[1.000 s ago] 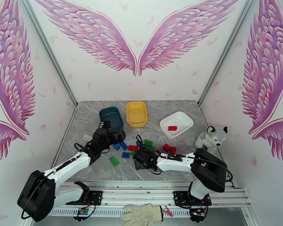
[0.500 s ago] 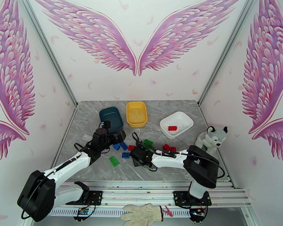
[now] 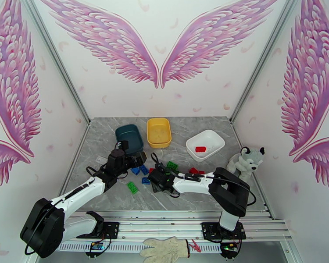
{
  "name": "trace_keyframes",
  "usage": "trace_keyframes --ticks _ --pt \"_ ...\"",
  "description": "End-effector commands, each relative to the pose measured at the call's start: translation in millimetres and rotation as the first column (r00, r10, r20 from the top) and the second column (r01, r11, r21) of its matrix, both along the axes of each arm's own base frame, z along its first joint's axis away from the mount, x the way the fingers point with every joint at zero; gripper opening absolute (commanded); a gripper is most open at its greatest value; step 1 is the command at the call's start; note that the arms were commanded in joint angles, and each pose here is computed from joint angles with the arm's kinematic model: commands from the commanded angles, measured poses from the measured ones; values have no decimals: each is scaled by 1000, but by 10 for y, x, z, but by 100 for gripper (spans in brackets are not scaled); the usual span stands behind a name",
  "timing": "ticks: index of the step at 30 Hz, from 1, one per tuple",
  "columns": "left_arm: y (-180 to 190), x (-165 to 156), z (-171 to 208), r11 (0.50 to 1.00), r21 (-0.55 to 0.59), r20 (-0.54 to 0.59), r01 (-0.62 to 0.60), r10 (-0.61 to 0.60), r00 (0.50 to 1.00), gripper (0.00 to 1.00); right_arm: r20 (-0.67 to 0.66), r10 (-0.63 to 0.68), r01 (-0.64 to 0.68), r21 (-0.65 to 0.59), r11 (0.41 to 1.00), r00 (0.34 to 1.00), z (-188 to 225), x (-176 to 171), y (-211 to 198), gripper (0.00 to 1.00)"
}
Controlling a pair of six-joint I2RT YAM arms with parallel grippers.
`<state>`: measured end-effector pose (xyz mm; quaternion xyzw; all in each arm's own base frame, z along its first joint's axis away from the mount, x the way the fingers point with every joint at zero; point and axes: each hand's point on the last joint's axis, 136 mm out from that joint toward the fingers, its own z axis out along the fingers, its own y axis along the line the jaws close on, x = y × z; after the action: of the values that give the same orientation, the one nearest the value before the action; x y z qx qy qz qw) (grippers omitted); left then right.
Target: Sort the legos into containers by color
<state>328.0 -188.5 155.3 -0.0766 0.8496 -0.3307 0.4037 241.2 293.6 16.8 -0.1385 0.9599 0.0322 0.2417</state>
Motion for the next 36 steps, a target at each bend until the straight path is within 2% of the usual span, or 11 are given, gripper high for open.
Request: trace_keyframes --ticks 1,3,8,18,29,36 --pt "22 -13 29 1000 -12 10 -1 1 1000 99 13 -12 12 -4 1000 1000 13 70 39 81" --pt "24 -16 25 1000 -12 9 -1 1 1000 99 30 -33 34 -31 999 999 26 95 -29 77" --pt "21 -14 37 1000 -14 12 0 0 1000 99 71 -77 82 -73 994 994 77 116 -205 77" --pt "15 -16 30 1000 -13 10 4 -4 1000 99 80 -97 103 -77 992 992 76 39 -389 76" --pt "-18 -16 4 1000 -11 7 13 -13 1000 99 78 -75 78 -34 996 994 97 27 -333 62" --pt "-164 -17 -71 998 -10 -14 56 -56 998 99 70 -76 76 1 997 995 181 91 -322 43"
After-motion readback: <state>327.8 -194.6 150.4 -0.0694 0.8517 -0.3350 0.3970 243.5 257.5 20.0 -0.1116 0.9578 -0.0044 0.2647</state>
